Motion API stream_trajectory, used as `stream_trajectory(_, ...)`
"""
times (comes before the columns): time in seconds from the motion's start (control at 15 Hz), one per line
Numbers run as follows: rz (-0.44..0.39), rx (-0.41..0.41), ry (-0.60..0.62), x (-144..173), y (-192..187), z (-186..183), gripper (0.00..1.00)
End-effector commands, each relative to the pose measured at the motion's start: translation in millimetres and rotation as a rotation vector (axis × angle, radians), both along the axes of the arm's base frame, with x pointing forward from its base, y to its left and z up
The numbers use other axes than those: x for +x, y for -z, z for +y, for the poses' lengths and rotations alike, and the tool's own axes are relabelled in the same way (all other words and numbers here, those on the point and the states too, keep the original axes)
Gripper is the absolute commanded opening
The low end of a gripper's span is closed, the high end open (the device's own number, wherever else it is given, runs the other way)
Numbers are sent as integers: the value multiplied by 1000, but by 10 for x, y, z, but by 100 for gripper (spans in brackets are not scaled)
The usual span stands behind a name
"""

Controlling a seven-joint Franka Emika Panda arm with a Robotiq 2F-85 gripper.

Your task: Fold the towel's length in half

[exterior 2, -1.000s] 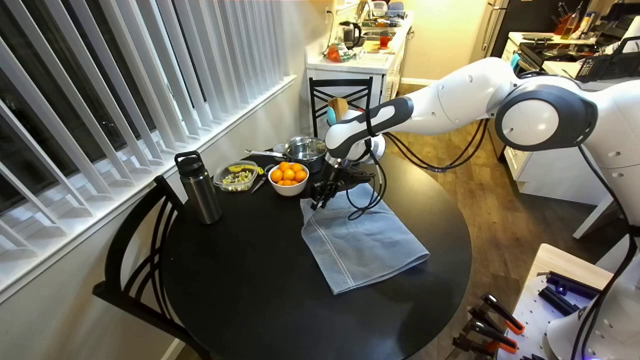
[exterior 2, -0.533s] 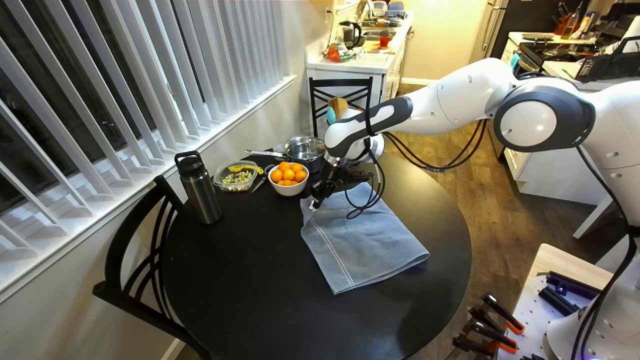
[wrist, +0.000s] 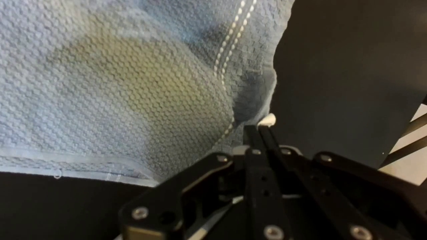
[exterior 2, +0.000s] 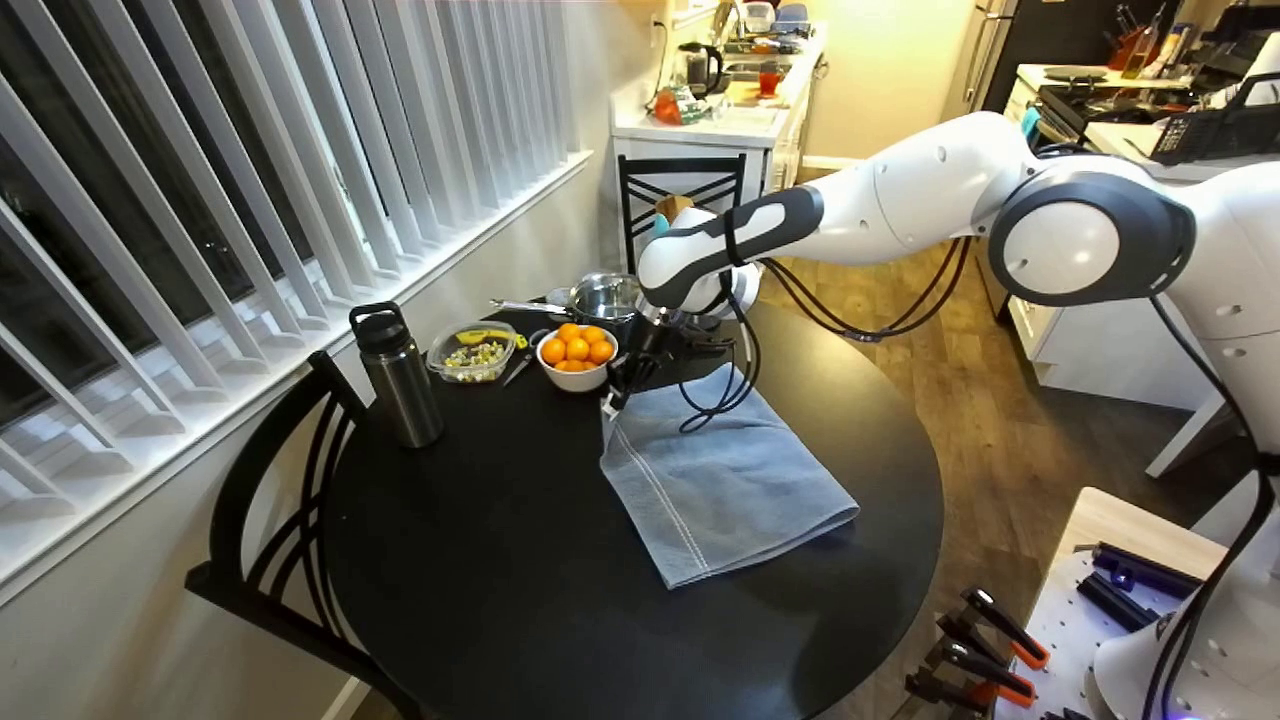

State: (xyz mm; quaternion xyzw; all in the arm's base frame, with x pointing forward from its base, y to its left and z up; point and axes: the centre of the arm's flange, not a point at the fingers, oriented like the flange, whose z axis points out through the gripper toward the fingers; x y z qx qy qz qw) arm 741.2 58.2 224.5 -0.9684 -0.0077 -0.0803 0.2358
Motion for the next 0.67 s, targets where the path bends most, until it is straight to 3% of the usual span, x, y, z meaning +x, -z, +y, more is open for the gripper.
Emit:
stream_trajectory(0.0,-21,-50,29,157,-98,46,2)
stream_trajectory(0.27,-19,-91,17,284,-27,149,2)
stream_trajectory(0.6,18,-140,-37,297,324,450,4)
